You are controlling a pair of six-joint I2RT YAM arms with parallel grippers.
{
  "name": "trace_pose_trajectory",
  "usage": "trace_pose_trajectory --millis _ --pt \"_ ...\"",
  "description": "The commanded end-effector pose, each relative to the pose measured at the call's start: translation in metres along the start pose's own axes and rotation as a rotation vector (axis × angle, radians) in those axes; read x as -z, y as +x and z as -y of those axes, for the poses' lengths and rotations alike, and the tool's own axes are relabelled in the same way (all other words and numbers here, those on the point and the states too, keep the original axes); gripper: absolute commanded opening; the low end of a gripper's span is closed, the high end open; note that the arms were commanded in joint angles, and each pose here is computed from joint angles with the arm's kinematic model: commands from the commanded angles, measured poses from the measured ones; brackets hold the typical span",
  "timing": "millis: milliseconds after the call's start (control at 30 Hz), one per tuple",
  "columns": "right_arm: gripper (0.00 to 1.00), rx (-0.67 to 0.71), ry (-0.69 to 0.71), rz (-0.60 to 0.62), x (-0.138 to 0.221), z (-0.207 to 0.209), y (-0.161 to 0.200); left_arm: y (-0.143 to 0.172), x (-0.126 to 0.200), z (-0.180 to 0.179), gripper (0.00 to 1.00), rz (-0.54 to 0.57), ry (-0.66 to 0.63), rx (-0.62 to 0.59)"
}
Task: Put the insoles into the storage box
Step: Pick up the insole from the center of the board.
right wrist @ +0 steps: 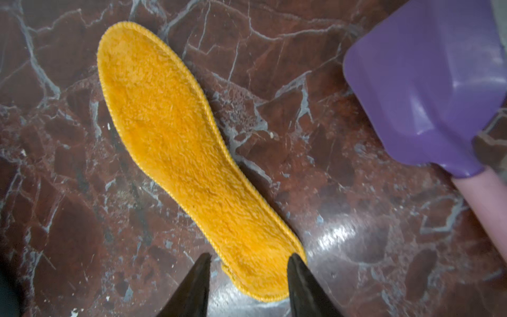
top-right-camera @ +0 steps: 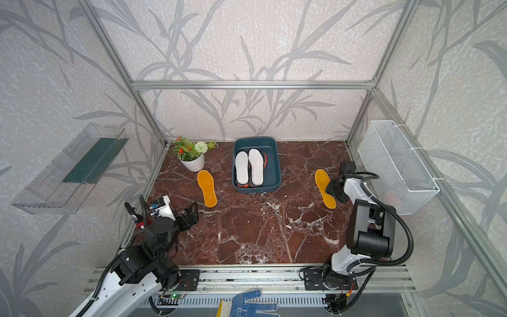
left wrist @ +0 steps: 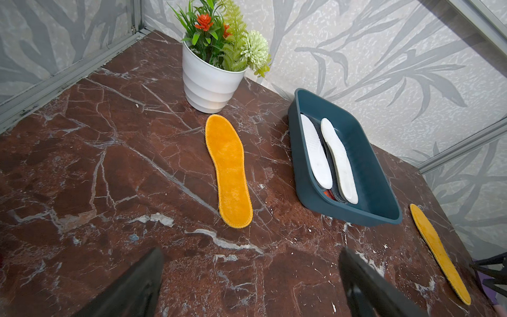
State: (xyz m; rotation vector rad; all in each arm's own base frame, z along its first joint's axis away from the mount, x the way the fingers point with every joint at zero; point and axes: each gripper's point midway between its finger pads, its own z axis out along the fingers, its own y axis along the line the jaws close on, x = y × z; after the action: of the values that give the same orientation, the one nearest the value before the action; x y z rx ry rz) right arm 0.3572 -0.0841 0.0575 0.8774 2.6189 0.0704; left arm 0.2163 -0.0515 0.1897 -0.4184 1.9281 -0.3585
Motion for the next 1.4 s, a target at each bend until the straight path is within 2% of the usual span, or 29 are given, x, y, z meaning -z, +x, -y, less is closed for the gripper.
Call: trace_pose_trajectory --millis 0,267,433,533,833,900,1133,1367 --pt "0.45 0.004 0.016 0.001 -0.009 0.002 -0.009 -0.011 0.003 0.006 0.97 0.025 0.017 0.006" --pt "0.44 0.016 0.079 -0.041 -0.034 0.011 -0.007 -0.013 0.003 0.008 0.97 0.030 0.024 0.003" --pt "0.42 0.013 0.069 -0.075 -0.049 0.008 -0.004 -0.016 0.004 0.009 0.97 0.035 0.025 -0.001" --pt "0.35 0.010 0.042 -0.093 -0.054 0.004 -0.002 -0.018 0.005 0.010 0.97 0.039 0.028 0.000" --pt "0.04 0.032 -0.067 -0.113 -0.056 -0.021 0.009 -0.017 0.005 0.010 0.97 0.040 0.026 -0.001" --pt "0.00 0.069 -0.062 -0.108 -0.053 -0.030 0.012 -0.018 0.006 0.009 0.97 0.042 0.026 0.001" --pt "0.00 0.186 -0.050 -0.061 -0.029 -0.064 0.016 -0.022 0.007 0.008 0.97 0.053 0.013 0.004" --pt "0.00 0.248 -0.136 0.050 0.031 -0.106 0.014 -0.025 0.002 0.014 0.97 0.062 0.025 0.022"
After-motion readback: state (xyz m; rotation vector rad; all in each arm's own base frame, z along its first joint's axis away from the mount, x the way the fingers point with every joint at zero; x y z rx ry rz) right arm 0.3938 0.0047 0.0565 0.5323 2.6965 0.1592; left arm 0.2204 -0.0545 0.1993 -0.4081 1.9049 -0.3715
